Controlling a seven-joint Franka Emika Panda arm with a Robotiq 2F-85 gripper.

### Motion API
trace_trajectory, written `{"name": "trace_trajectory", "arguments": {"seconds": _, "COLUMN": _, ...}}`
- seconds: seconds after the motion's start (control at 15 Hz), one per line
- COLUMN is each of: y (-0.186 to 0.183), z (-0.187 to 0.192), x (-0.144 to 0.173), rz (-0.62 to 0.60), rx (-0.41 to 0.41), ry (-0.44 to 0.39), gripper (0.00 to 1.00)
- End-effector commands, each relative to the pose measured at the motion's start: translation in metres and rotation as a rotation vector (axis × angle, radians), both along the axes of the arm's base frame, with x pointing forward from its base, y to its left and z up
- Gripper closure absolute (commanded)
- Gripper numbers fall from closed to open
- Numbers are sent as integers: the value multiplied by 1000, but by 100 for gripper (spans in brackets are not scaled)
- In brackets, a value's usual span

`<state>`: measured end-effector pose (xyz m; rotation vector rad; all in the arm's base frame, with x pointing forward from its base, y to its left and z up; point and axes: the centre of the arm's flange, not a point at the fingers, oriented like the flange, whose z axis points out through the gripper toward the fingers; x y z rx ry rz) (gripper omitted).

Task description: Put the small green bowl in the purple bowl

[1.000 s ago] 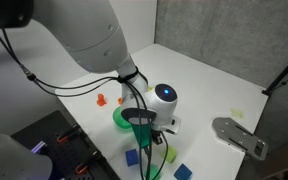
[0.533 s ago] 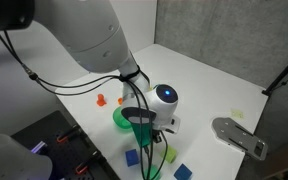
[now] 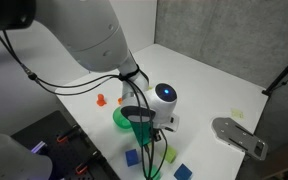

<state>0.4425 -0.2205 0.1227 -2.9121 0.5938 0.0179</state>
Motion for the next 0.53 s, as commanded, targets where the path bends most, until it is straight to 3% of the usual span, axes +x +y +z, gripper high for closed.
{"name": "trace_trajectory", "arguments": {"seconds": 0.0, "y": -1, "z": 6, "x": -4, "rz": 16, "rx": 21, "ry": -21, "gripper": 58}}
{"name": "trace_trajectory", "arguments": {"seconds": 0.47, "y": 14, "z": 19, "x": -2, "rz": 52, "rx": 41, "ry": -44, "gripper": 4}}
